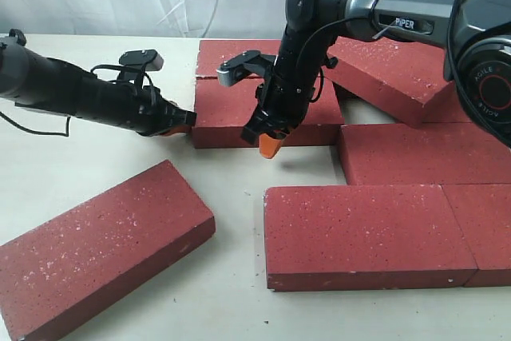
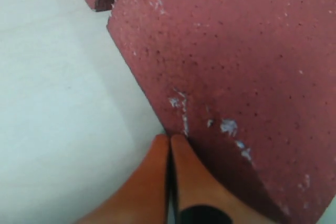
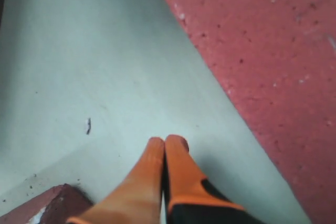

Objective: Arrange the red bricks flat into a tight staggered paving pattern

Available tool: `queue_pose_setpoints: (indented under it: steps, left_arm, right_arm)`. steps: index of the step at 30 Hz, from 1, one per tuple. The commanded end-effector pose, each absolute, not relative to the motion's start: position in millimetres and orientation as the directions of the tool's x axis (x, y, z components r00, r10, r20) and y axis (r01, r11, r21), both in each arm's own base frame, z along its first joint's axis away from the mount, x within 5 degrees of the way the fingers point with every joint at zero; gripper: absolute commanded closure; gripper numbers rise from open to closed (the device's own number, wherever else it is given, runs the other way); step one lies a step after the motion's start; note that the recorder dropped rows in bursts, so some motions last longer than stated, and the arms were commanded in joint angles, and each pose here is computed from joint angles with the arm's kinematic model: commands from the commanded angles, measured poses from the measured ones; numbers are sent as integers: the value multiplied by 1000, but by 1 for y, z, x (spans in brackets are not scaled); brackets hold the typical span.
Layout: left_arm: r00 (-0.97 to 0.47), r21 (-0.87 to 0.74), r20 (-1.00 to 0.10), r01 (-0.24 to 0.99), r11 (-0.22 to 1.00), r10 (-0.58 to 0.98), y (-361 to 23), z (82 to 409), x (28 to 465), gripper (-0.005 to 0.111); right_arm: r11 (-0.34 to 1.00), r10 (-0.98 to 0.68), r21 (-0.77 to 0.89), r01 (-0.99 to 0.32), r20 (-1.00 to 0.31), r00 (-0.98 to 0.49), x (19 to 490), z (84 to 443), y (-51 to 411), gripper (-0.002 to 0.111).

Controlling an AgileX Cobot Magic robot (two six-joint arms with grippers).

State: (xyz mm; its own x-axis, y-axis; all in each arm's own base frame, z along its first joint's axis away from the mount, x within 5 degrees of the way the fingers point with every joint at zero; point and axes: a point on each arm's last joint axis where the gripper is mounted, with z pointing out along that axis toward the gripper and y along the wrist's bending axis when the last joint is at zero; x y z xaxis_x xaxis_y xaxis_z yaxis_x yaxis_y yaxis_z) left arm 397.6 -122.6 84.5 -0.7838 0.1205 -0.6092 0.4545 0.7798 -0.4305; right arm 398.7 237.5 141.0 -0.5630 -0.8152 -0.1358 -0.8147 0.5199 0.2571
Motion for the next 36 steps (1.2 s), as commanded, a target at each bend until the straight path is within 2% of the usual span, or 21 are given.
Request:
queue_pose_setpoints:
  steps: [1, 11, 22, 25, 27, 32, 36]
  left_arm:
    - [-777, -421, -618, 460, 782, 124, -129, 84, 398, 107]
    - [-751, -423, -654, 462, 780, 91, -132, 93, 408, 107]
    - [-740, -385, -661, 480, 788, 128, -144, 91, 404, 107]
    - [-741, -372, -660, 467, 802, 125, -135, 93, 407, 107]
    - [-742, -368, -658, 467, 804, 130, -125, 98, 408, 107]
    - [-762, -385, -638, 440, 811, 111, -115, 108, 409, 107]
    - [-766, -394, -631, 454, 799, 124, -125, 104, 406, 107]
  right_arm:
    - [511, -826, 238, -826, -133, -549, 400, 143, 235, 109]
    - [511, -824, 240, -825, -136, -550, 400, 143, 235, 109]
    - [534, -820, 202, -821, -115, -561, 401, 149, 231, 109]
    - [558, -772, 297, -775, -158, -616, 398, 152, 240, 109]
    - [504, -777, 345, -792, -220, -590, 395, 159, 247, 109]
    - [507, -806, 236, -829, -212, -553, 396, 178, 237, 109]
    - [577, -787, 118, -809, -186, -588, 397, 202, 225, 109]
